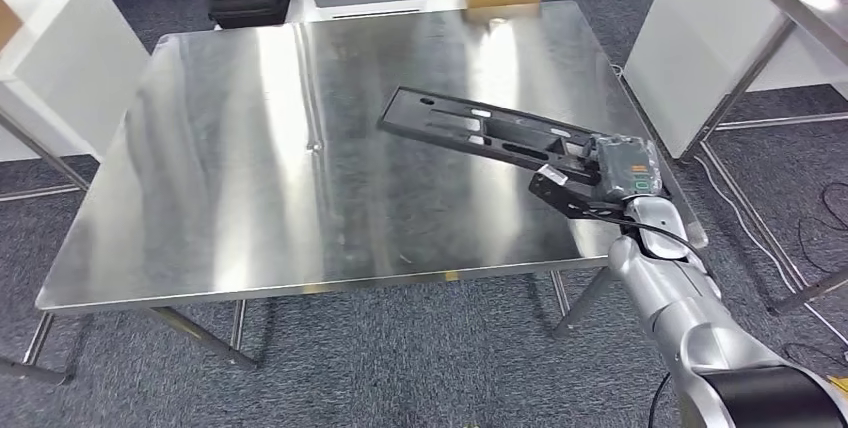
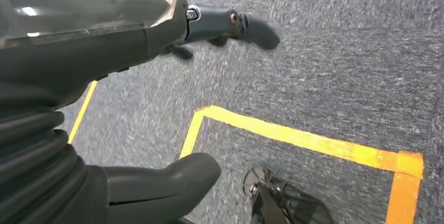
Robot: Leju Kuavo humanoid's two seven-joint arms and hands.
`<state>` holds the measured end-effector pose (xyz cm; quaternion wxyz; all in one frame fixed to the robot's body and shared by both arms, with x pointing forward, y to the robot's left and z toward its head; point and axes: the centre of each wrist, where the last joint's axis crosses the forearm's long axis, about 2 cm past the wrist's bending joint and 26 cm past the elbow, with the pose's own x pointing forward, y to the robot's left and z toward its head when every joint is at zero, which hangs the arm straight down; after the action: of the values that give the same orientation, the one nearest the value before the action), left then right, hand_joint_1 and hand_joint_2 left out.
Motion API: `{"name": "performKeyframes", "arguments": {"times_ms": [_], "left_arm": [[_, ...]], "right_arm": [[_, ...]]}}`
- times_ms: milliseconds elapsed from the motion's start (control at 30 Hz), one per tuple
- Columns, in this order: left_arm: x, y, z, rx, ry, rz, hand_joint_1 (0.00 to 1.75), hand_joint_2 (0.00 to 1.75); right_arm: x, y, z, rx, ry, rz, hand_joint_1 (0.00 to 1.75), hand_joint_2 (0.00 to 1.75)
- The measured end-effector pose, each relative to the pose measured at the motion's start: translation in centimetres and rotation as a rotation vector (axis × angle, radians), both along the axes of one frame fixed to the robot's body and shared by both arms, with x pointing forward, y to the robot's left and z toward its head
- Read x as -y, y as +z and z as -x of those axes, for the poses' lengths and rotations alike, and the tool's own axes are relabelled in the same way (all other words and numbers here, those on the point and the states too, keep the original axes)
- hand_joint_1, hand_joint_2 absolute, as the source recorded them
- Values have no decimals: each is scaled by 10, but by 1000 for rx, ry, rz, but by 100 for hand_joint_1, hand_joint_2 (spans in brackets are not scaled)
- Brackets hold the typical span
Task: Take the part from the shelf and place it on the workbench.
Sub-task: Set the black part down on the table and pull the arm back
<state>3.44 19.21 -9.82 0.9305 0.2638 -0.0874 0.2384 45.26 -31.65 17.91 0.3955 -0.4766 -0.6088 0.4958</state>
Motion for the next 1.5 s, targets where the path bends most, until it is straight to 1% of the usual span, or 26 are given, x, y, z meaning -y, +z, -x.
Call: {"name": "performKeyframes", "arguments": {"times_ms": [367, 500, 600, 767, 833, 967, 1167, 1333, 1500], "left_arm": [[-1, 0, 0, 6, 3, -5, 0, 175], [-1, 0, 0, 28, 7, -16, 0, 175], [0, 0, -1, 29, 9, -13, 0, 175], [1, 0, 0, 20, 11, -12, 0, 175], [0, 0, -1, 18, -16, -28, 0, 175], [-5, 0, -1, 25, -149, -79, 0, 175], [-8, 1, -3, 29, -222, -129, 0, 175], [-8, 1, 0, 14, -174, -139, 0, 175], [-8, 1, 2, 25, -137, -148, 0, 175]], "right_arm": [[-3, -4, 2, -10, -7, 2, 175, 175], [5, -10, 6, -6, -23, 6, 175, 175], [10, -10, 6, -6, -22, 13, 175, 175], [10, -15, 8, -21, -18, 19, 175, 175], [6, -15, 8, -27, -4, 23, 175, 175], [-4, -17, 9, -37, 17, 18, 175, 175], [-10, -11, 5, -26, 28, 16, 175, 175], [-13, -9, 4, -21, 34, 4, 175, 175], [-11, -3, 1, 8, 11, -25, 175, 175]]}}
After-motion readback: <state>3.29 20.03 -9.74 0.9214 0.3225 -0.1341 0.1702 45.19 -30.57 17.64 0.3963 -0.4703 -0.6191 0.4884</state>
